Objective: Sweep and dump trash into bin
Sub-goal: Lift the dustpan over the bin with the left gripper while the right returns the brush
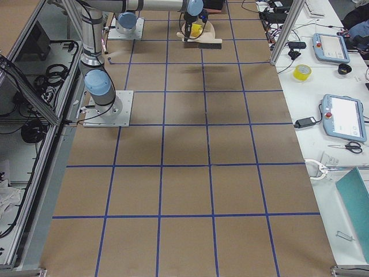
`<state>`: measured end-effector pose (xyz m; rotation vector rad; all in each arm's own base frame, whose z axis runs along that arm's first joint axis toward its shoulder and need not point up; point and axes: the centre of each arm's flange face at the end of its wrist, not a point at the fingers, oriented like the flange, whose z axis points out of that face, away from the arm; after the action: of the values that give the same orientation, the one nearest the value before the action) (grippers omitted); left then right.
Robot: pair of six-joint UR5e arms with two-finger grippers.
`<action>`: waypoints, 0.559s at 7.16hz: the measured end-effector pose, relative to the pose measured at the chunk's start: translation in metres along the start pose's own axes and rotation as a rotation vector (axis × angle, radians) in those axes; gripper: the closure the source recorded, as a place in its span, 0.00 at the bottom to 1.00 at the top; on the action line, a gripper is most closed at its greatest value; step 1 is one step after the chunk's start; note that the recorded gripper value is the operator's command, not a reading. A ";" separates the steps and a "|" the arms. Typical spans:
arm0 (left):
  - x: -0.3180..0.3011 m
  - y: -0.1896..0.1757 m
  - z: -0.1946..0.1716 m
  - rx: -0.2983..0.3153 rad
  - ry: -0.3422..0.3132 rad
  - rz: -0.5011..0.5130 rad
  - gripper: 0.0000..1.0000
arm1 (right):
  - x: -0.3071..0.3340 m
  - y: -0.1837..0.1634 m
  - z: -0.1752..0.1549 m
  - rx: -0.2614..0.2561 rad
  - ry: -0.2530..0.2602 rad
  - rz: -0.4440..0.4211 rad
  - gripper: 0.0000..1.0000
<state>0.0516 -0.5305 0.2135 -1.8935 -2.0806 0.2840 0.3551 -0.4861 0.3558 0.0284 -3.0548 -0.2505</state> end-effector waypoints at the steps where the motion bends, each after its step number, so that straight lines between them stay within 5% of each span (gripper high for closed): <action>1: -0.001 0.003 -0.023 0.021 0.017 -0.024 1.00 | 0.046 -0.018 -0.014 0.013 -0.003 -0.020 1.00; 4: 0.003 0.032 -0.120 0.078 0.065 -0.095 1.00 | 0.214 -0.077 -0.025 0.034 -0.031 0.020 1.00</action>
<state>0.1243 -0.5312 0.3147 -1.7309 -2.0776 0.2733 0.1446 -0.5719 0.3842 -0.0046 -3.0878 -0.1995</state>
